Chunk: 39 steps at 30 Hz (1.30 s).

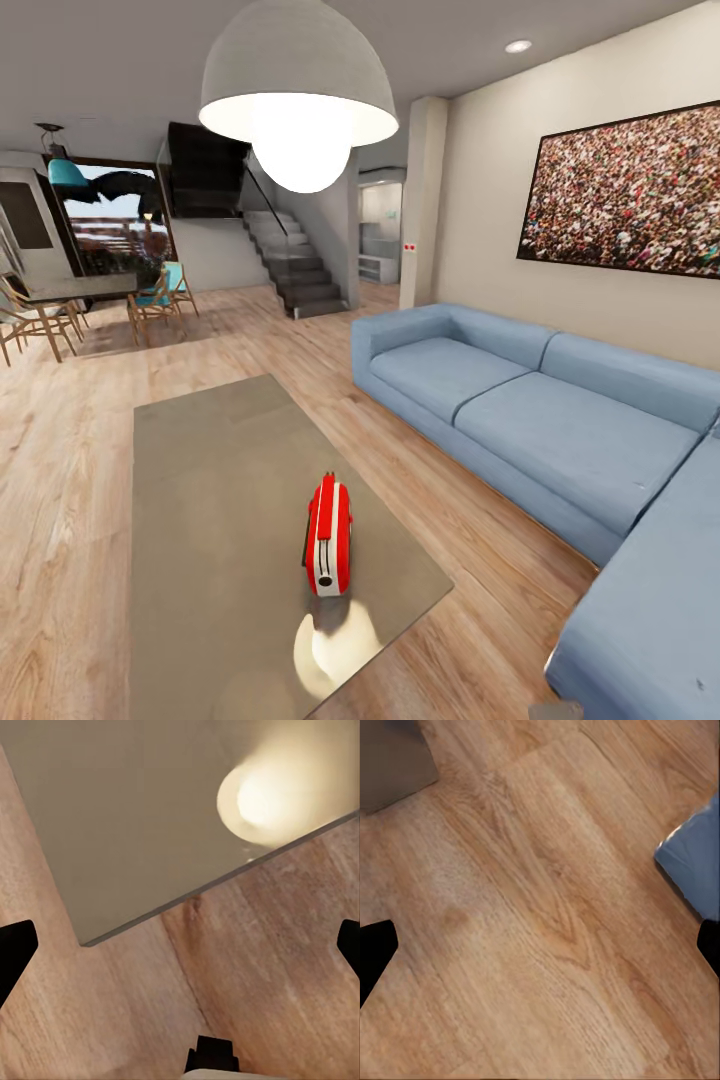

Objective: Turn on the radio receiver that's on the table in the living room.

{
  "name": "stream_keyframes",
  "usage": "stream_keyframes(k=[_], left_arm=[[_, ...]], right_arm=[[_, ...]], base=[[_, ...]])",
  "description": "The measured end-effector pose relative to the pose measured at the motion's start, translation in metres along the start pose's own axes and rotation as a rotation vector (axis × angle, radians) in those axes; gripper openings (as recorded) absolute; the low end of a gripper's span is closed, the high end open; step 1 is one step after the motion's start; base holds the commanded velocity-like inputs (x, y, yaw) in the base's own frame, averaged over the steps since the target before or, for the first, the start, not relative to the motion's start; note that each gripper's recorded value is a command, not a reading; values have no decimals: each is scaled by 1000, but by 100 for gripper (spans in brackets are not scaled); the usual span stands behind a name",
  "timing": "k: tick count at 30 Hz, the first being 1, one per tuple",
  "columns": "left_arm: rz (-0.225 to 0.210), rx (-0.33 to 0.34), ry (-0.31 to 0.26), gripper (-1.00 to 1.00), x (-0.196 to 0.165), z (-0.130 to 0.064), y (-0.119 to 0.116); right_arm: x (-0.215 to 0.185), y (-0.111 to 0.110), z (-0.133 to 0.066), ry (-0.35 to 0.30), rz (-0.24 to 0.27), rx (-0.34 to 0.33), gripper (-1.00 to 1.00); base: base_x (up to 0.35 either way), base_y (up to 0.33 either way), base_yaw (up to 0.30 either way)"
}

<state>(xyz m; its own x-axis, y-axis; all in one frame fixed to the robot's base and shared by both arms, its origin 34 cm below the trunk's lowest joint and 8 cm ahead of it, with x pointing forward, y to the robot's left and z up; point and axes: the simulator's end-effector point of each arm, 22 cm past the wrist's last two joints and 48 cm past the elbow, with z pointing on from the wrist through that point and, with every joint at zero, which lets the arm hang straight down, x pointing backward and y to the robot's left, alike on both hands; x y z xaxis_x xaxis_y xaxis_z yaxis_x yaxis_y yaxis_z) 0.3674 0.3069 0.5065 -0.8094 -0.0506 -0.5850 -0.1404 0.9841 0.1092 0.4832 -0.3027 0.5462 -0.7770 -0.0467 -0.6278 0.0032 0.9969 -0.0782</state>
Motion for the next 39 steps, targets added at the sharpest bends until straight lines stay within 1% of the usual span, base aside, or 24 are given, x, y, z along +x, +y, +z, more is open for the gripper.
stream_keyframes(k=[1,2,3,6,7,9,11,13,17,18,19,22,25,26,28,29,30,34,35,39], left_arm=[[0,0,0,100,0,0,0],[0,0,0,100,0,0,0],[0,0,0,100,0,0,0],[0,0,0,100,0,0,0],[0,0,0,100,0,0,0],[0,0,0,100,0,0,0],[0,0,0,100,0,0,0],[0,0,0,100,0,0,0],[0,0,0,100,0,0,0],[0,0,0,100,0,0,0],[0,0,0,100,0,0,0],[0,0,0,100,0,0,0],[0,0,0,100,0,0,0],[0,0,0,100,0,0,0],[0,0,0,100,0,0,0],[0,0,0,100,0,0,0],[0,0,0,100,0,0,0],[0,0,0,100,0,0,0],[0,0,0,100,0,0,0],[1,-1,0,100,0,0,1]], right_arm=[[-23,3,1,-33,4,-4,100],[-44,6,1,-52,8,-6,100],[-64,7,2,-57,12,-8,100],[-117,9,8,-27,23,-13,100],[-127,9,9,-25,25,-14,100],[-171,13,11,-37,34,-22,100],[-200,27,10,-59,41,-41,100],[-214,39,9,-67,41,-58,100],[-229,62,6,-30,9,-89,100],[-232,65,6,-27,5,-93,100],[-245,70,4,-31,-2,-99,100],[-275,73,1,-60,-5,-103,100],[-296,72,-2,-87,-6,-99,100],[-322,68,-6,-122,-6,-85,100],[-360,57,-14,-162,-4,-52,100],[-368,55,-16,-167,-3,-46,100],[-386,49,-21,-174,-2,-29,100],[-416,42,-31,-202,5,-16,100],[-425,38,-34,-204,12,-11,100],[-428,21,-39,-117,66,-5,100]], base=[[0,0,0],[0,0,0],[0,0,0],[0,0,0],[0,0,0],[0,0,0],[0,0,0],[0,0,0],[0,0,0],[0,0,0],[0,0,0],[0,0,0],[0,0,0],[0,0,0],[0,0,0],[0,0,0],[0,0,0],[0,0,0],[0,0,0],[0,0,0]])
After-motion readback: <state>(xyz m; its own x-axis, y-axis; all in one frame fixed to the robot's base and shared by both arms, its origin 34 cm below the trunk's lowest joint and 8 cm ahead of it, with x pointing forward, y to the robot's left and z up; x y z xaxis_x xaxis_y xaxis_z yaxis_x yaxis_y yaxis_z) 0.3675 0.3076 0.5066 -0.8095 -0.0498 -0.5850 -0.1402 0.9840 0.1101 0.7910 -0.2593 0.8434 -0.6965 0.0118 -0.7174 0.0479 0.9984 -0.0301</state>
